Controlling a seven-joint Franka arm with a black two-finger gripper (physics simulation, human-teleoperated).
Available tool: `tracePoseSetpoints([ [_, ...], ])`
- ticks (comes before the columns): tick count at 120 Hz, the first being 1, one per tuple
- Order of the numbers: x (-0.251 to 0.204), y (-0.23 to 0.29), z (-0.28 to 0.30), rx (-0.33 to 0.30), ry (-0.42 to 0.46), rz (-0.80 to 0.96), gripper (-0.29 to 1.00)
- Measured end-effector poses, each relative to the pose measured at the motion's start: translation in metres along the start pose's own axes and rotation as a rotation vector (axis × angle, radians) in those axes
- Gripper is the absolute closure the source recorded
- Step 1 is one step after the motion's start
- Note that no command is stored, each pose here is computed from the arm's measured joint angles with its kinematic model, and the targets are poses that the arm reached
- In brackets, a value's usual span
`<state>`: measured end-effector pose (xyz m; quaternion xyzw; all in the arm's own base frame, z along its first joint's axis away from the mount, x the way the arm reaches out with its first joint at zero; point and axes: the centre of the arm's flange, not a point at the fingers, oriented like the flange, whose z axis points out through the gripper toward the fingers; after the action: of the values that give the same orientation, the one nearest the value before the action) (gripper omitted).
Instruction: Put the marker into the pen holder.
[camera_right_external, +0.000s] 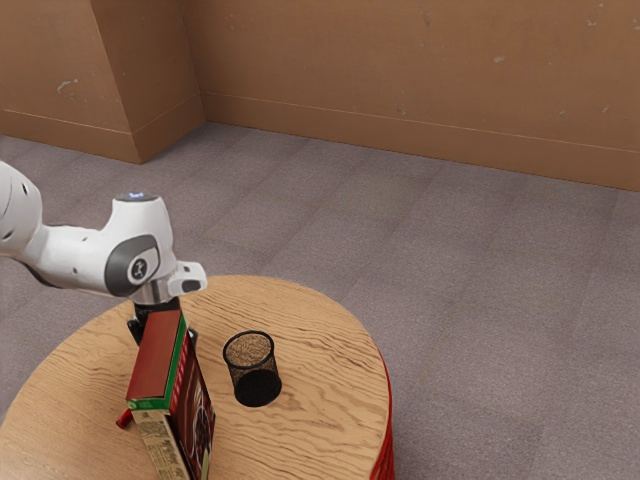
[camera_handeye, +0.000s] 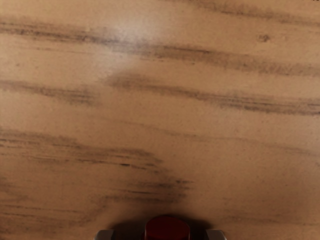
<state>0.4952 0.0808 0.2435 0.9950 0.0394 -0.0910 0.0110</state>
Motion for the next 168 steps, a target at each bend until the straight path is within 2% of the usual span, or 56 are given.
tracePoseSetpoints([
  [88,0.006,-0.01,-0.005,0.009,0.03,0.008,0.75],
  [110,0.034,0.001,-0.049,0.026,0.108,0.027,0.77],
  [135,0.064,0.053,-0.112,0.049,0.192,0.121,0.78],
  [154,0.058,0.066,-0.14,0.071,0.172,0.147,0.78],
  [168,0.047,0.094,-0.165,0.084,0.176,0.195,0.78],
])
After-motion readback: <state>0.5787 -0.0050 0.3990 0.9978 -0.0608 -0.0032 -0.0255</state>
